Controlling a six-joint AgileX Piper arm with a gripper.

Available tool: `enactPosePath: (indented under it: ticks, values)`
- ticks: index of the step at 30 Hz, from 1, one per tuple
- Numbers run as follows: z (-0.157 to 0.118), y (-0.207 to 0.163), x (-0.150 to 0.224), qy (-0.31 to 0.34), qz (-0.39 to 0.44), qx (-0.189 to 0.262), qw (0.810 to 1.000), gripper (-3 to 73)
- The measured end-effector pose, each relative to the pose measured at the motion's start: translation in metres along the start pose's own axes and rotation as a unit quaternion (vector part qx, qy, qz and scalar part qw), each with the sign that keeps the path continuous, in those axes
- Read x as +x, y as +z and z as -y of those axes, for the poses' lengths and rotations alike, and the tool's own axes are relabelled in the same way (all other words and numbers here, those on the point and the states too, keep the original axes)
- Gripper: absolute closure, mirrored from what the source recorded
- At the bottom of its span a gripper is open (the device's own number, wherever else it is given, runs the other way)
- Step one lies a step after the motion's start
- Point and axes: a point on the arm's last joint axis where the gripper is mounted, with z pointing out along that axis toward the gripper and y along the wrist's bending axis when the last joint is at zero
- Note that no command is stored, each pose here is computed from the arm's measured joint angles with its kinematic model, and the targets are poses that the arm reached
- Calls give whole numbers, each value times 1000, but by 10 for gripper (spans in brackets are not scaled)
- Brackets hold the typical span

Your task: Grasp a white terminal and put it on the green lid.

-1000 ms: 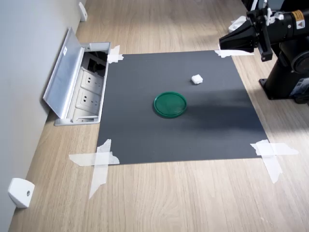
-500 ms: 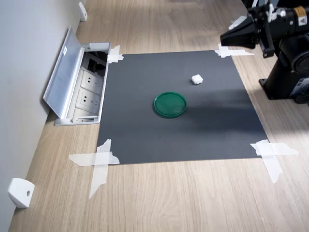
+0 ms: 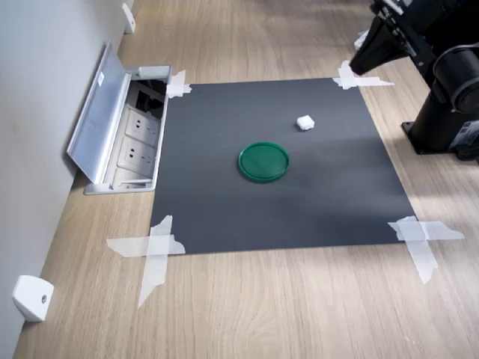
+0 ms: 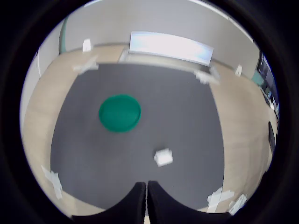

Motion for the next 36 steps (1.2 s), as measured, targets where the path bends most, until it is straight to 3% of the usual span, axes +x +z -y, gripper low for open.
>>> enactPosePath:
  ticks: [11,15,20,30,36]
  values:
    - [2,42,-29,-86,-111,-24,990,699]
    - [2,67,-36,-113,-140,-39,983,656]
    - [-2,83,-36,-106,-171,-62,978,507]
    - [-3,85,-34,-96,-189,-69,975,34]
    - [-1,96,-33,-104,-219,-66,968,-24]
